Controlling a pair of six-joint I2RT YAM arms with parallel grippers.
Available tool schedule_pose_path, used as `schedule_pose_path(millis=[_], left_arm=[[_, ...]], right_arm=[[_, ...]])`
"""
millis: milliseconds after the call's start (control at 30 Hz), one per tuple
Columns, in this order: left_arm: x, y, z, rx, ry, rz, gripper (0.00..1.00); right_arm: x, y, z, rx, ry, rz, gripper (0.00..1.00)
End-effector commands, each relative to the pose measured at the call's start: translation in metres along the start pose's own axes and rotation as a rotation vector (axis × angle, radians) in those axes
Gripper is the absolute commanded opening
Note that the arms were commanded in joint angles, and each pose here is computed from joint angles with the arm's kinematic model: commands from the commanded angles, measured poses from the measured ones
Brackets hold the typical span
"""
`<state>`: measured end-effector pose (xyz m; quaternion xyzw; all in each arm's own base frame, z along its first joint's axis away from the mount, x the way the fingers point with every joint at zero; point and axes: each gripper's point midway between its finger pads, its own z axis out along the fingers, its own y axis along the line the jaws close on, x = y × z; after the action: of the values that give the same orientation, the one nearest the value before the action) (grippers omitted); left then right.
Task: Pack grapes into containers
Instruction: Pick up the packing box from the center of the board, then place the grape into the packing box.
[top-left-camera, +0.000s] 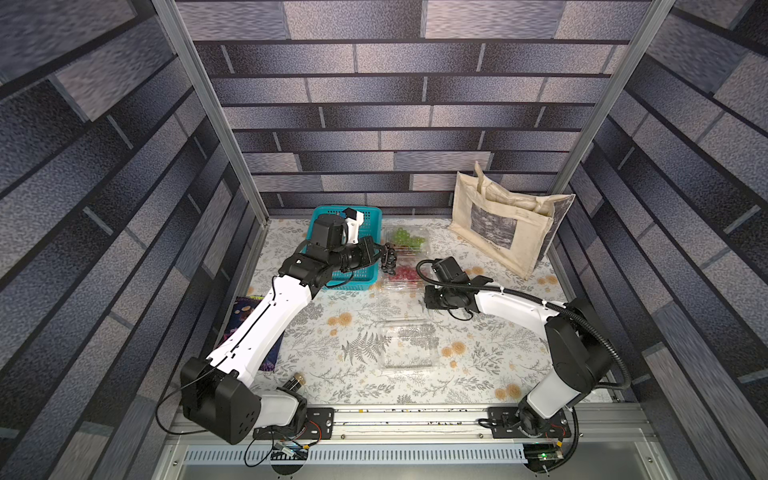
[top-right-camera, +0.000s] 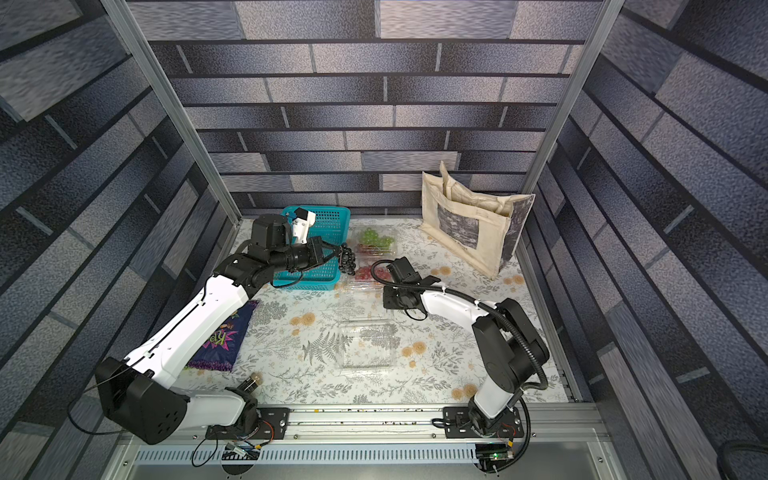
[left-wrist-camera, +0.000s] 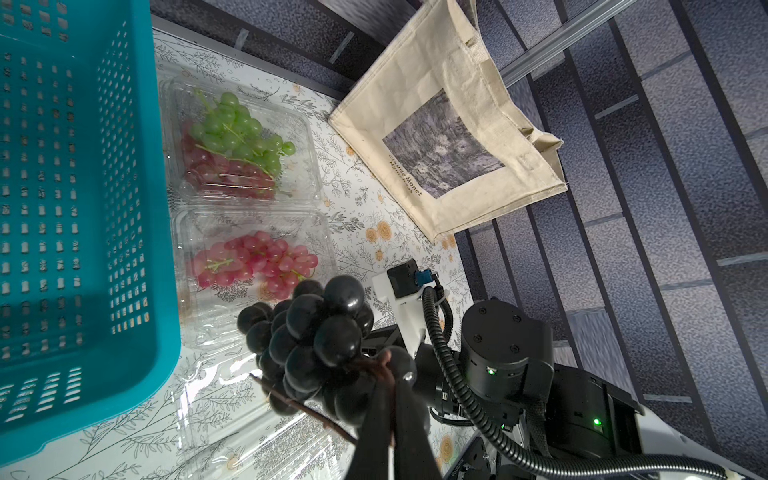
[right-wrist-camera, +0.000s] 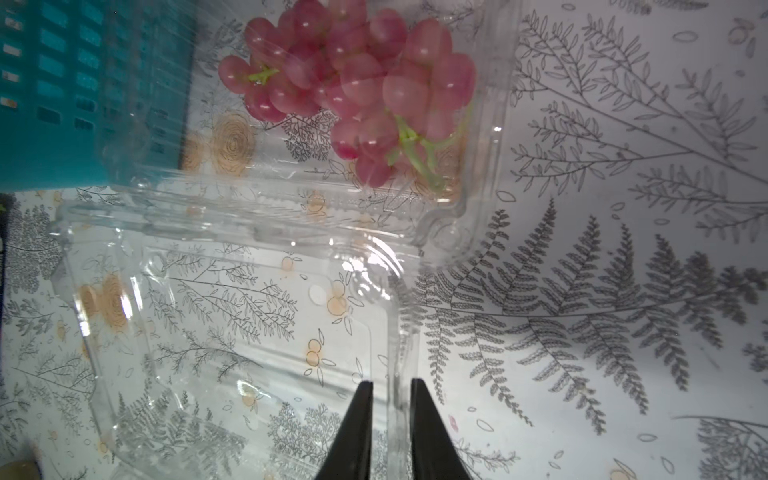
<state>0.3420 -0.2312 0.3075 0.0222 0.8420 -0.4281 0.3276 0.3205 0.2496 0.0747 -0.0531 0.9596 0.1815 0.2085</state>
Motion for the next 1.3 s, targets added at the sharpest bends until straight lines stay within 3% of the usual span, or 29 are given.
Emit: schedule_pose_path(millis=[0,133,267,800,1267], left_arm=[[0.003,-0.01,-0.008,0.022,-0.007,-0.001,0.0],[0.003,-0.011,-0.009,0.022,-0.01,0.002,0.0],[0.003,-0.014,-0.01,0.026,-0.012,0.002,0.0],[0.015,-0.025,-0.016,0.036,-0.01,-0.012,0.0],[0.074,-0.043,0.014,0.079,0.101,-0.044,0.0]], right_arm=[[-0.021,0.004,-0.004,0.006,-0.043,0.002,0.14],[-0.022,0.003,-0.003,0.011,-0.044,0.003,0.04],[-0.022,0.004,-0.005,0.011,-0.048,0.002,0.0],[-0.047,-0.003,-0.048,0.051,-0.143,-0.015,0.0],[-0.067,-0.021,-0.041,0.07,-0.17,0.021,0.0]])
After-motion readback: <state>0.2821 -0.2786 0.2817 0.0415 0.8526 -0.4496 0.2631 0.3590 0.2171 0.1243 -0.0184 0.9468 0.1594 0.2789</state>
